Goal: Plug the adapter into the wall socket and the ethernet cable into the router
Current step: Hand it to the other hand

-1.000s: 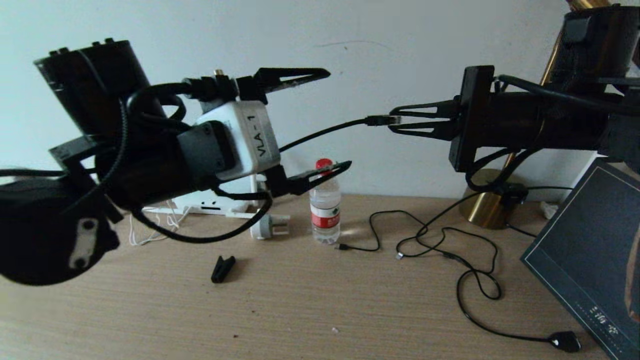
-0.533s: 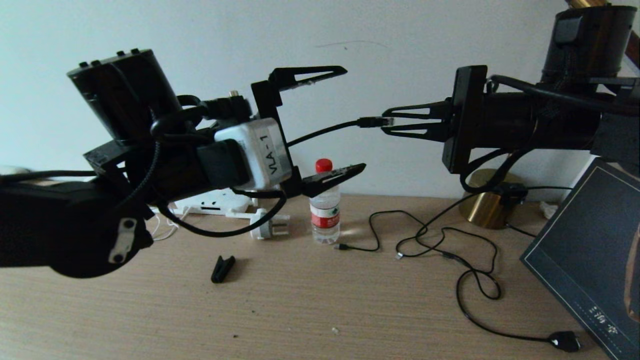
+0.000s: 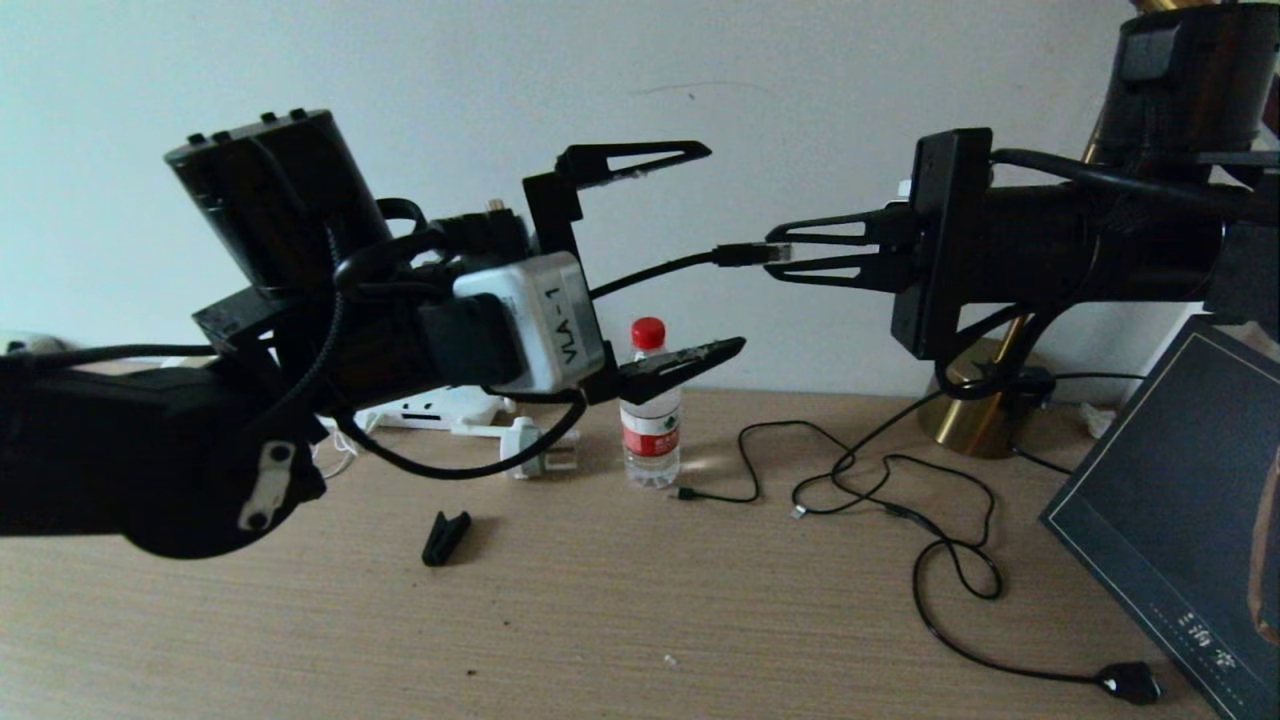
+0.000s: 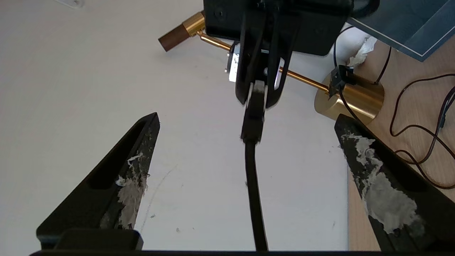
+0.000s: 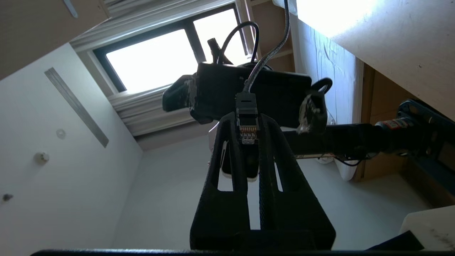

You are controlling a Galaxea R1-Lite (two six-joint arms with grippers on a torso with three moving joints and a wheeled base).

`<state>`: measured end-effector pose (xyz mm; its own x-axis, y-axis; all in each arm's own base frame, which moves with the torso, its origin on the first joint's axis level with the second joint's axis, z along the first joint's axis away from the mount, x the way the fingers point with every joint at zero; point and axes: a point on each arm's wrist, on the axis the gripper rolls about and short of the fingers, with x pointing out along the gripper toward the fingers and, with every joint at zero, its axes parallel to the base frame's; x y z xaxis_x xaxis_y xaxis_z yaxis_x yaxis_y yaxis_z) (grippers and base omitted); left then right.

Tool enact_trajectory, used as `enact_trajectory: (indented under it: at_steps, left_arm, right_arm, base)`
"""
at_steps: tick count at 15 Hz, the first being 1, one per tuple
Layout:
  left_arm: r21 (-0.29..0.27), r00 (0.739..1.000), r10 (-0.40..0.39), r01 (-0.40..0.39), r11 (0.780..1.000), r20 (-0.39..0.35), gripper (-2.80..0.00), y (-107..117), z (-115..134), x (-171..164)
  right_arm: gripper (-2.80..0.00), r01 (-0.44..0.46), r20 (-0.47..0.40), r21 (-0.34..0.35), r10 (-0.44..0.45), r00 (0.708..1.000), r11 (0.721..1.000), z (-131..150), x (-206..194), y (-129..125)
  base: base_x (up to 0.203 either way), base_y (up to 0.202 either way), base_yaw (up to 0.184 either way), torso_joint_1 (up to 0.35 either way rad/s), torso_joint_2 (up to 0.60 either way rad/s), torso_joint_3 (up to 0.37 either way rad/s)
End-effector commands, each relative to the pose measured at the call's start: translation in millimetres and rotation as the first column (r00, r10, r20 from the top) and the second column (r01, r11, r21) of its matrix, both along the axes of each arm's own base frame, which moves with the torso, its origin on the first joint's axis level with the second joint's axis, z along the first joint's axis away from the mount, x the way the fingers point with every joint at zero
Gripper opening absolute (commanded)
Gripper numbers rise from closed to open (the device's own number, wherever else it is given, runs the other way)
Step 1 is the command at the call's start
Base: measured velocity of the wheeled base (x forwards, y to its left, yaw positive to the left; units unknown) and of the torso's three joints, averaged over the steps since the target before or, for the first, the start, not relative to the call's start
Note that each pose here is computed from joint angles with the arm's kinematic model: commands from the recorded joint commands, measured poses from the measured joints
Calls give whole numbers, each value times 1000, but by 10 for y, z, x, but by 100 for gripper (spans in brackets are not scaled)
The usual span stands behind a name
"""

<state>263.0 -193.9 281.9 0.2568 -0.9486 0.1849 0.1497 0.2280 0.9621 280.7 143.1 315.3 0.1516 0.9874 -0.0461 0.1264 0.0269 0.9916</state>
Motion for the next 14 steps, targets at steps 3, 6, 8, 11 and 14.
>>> enact_trajectory:
  at_steps: [3, 6, 8, 11, 14]
  left_arm:
    - [-1, 1000, -24, 24, 1000, 8, 0, -59, 2, -45]
    - [-2, 999, -37, 37, 999, 8, 0, -94, 2, -71]
    - [-2, 999, -44, 44, 999, 6, 0, -110, 3, -85]
    - [-4, 999, -44, 44, 999, 8, 0, -99, 14, -93]
    - [-3, 999, -42, 42, 999, 6, -280, -78, 12, -105]
  right_arm:
    - [-280, -31, -11, 1, 31, 999, 1000, 7, -28, 63]
    - [-280, -40, -10, 2, 40, 999, 999, 12, -34, 61]
    - [-280, -42, -10, 2, 42, 999, 999, 12, -37, 65]
    - [-280, -43, -12, 2, 43, 999, 999, 7, -39, 70]
    - [-280, -43, -13, 2, 43, 999, 999, 10, -47, 66]
  base:
    - [0, 0, 0, 0, 0, 0]
    - [0, 0, 0, 0, 0, 0]
    - [0, 0, 0, 0, 0, 0]
    - [0, 0, 0, 0, 0, 0]
    - [0, 0, 0, 0, 0, 0]
